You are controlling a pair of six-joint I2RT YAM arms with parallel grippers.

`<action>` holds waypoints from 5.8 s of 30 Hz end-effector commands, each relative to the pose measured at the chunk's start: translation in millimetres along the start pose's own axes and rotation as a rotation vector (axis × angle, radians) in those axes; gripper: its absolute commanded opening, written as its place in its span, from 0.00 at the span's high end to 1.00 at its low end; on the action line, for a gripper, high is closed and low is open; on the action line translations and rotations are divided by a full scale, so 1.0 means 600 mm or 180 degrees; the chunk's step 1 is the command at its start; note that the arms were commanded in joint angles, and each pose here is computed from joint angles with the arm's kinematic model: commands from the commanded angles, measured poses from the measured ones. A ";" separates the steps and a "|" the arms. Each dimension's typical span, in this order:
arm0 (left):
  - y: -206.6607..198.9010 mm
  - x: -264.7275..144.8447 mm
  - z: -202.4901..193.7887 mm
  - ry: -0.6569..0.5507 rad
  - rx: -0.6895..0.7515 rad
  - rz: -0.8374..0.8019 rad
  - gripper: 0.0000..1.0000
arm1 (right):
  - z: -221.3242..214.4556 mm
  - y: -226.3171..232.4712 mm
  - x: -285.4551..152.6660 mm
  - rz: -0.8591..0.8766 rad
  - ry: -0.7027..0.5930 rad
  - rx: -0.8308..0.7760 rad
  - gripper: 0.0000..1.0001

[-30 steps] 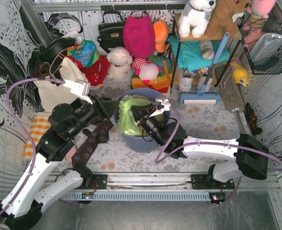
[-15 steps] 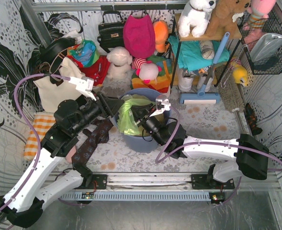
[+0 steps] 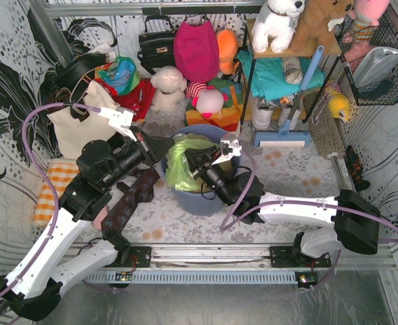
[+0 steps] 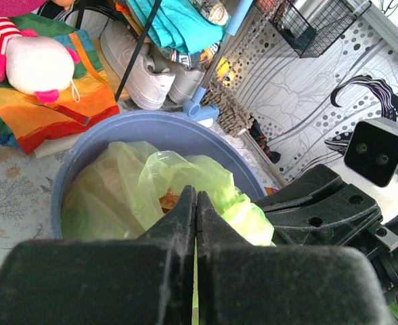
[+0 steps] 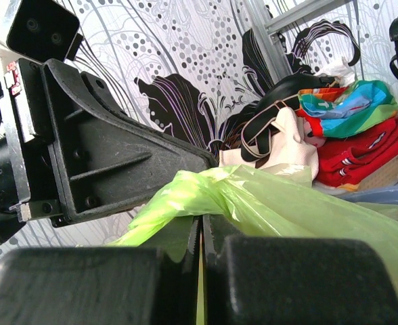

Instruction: Tie the trash bag

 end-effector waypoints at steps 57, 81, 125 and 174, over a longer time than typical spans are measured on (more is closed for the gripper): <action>-0.043 0.000 0.099 -0.0840 0.0339 -0.0260 1.00 | 0.102 0.096 -0.081 0.0354 0.1493 0.1643 0.48; -0.038 0.001 0.111 -0.0972 0.0460 -0.0097 1.00 | 0.140 0.093 -0.077 -0.0006 0.1376 0.1518 1.00; -0.040 0.037 0.048 0.0435 0.0004 -0.0334 0.38 | 0.153 0.033 -0.152 -0.1115 0.1732 0.0952 1.00; -0.014 0.050 0.059 0.0193 0.0251 0.0176 1.00 | 0.279 0.012 -0.101 -0.2896 0.1897 -0.1233 1.00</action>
Point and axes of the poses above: each gripper's point midway between its finger pads, its own x axis out along the fingers, its own y axis along the line the jaws close on, z = x × y, the point moved 10 cm from there along -x, back along the fingers, and after that the axes turned 1 degree about x, right-handed, at the moved point
